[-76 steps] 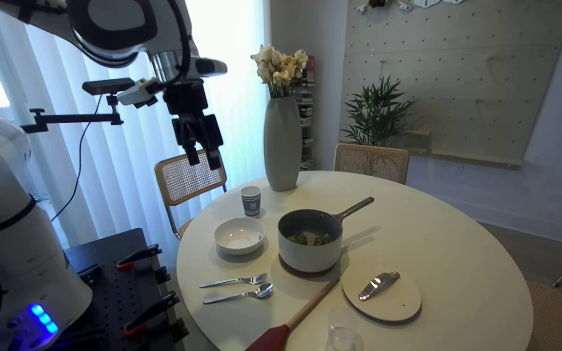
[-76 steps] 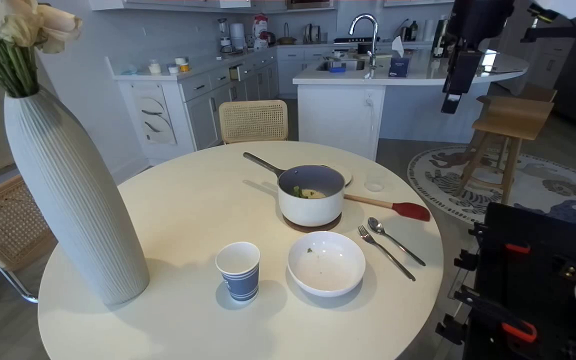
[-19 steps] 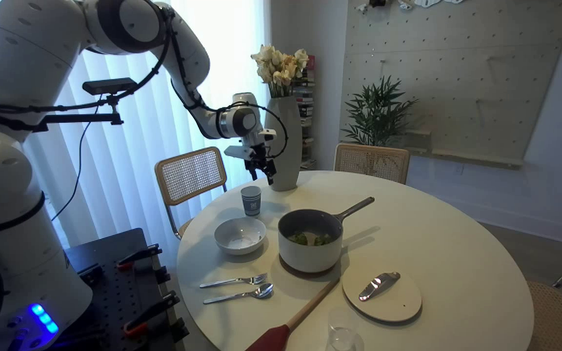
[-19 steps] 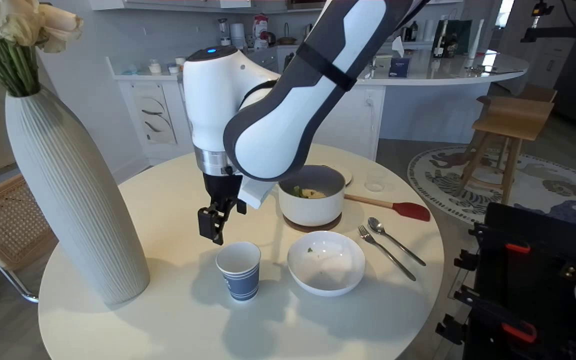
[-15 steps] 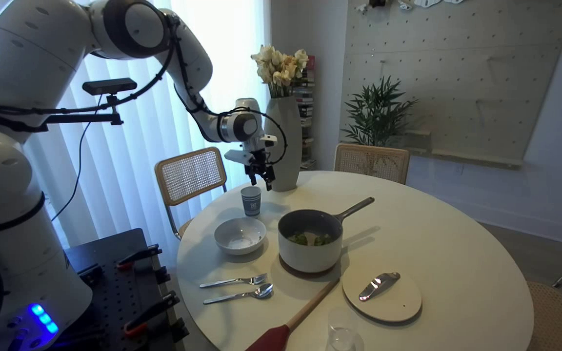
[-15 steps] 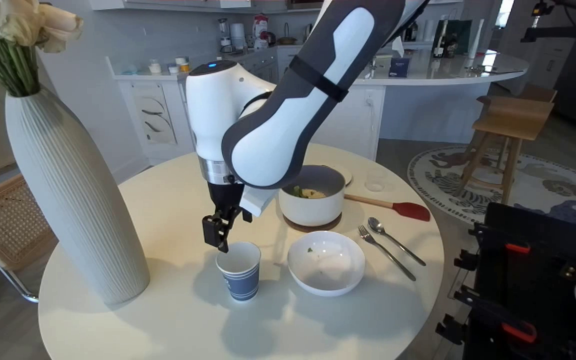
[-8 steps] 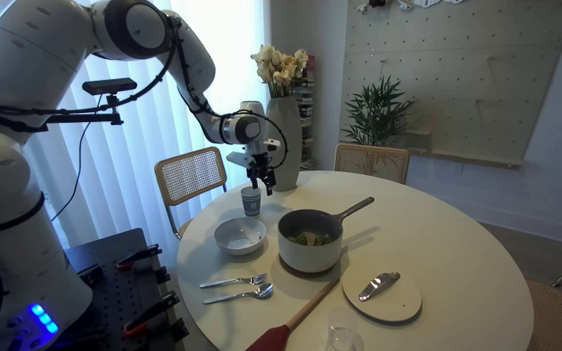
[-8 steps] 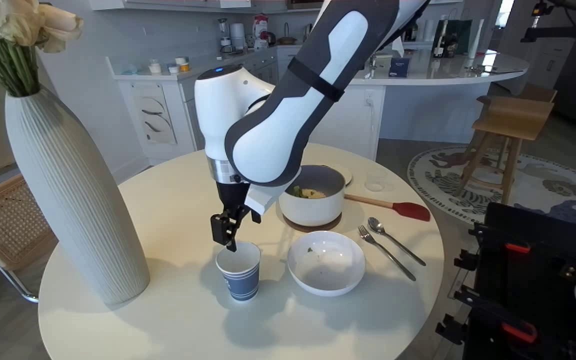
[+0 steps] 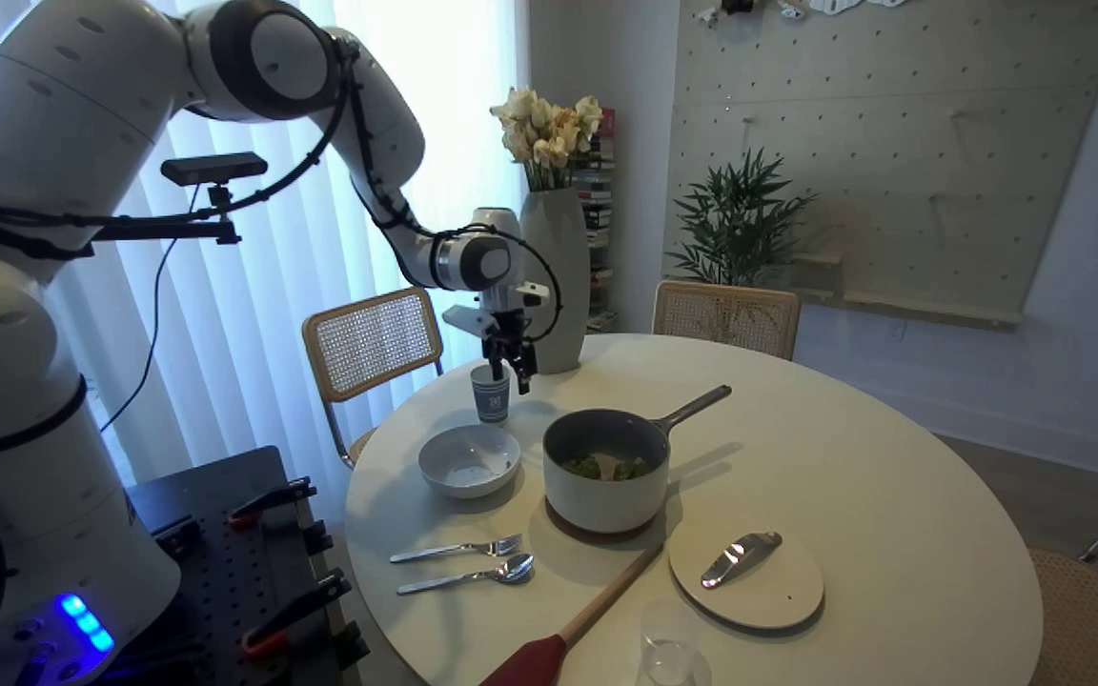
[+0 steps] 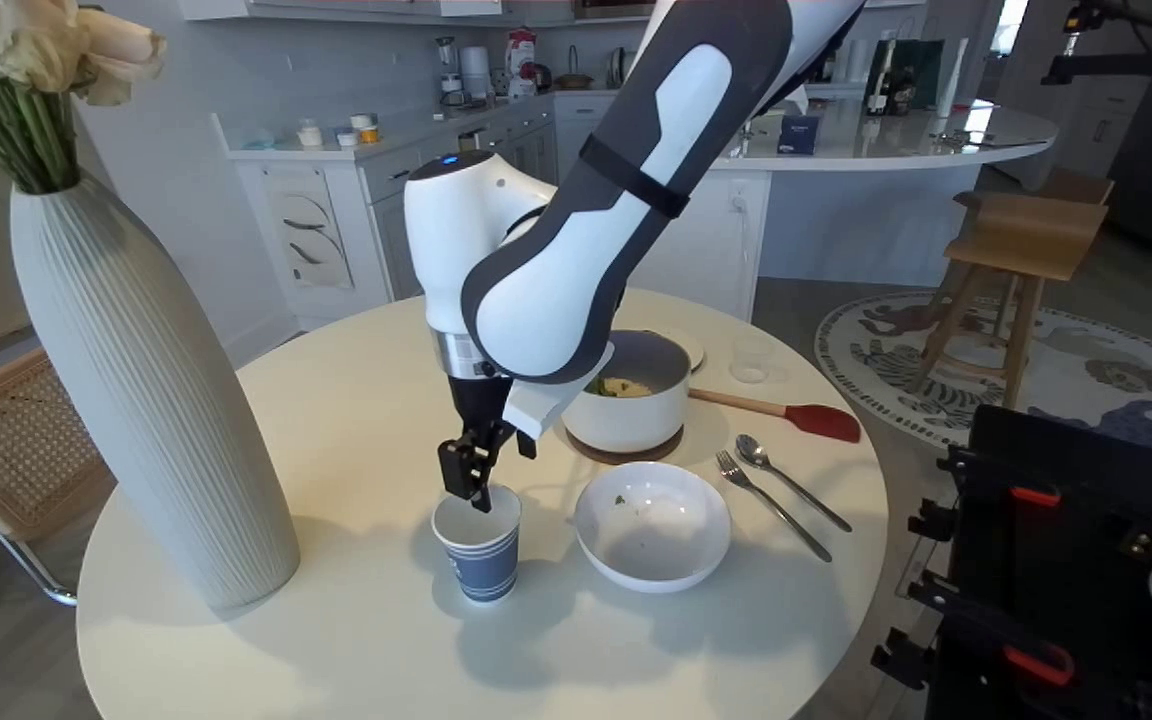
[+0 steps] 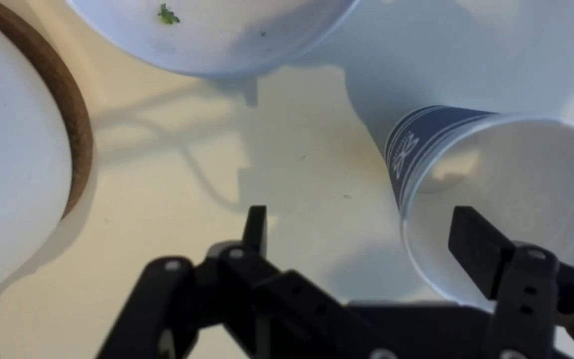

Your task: Move the blue cup to the right, move the silver fork and spoon to the left, move the blue cup to the left

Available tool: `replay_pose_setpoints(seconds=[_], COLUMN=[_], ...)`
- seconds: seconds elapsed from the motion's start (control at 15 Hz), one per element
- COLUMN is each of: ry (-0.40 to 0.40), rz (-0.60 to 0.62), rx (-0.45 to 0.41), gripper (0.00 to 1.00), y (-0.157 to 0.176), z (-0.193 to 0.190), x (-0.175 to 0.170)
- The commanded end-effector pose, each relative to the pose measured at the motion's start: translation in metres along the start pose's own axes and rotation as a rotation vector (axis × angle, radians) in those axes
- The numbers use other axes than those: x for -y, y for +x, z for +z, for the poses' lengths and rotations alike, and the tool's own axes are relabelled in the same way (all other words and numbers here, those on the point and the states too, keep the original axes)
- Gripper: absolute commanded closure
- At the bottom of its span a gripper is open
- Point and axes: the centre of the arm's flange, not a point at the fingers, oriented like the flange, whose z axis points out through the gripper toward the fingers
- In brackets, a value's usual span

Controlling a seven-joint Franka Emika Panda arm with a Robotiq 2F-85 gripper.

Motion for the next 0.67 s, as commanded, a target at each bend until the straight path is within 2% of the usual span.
replay_pose_setpoints(seconds=[0.0,0.33,0.6], ry=[0.011,0.008,0.005], rz=[0.022,0.024,0.025], rx=[0.014,0.012,0.010], gripper=[0.31,0.71,0.99], y=[-0.0022,-0.0024,-0.0023], z=[-0.0028,-0.0042,-0.0057], x=[0.0024,0.0008,-0.0010])
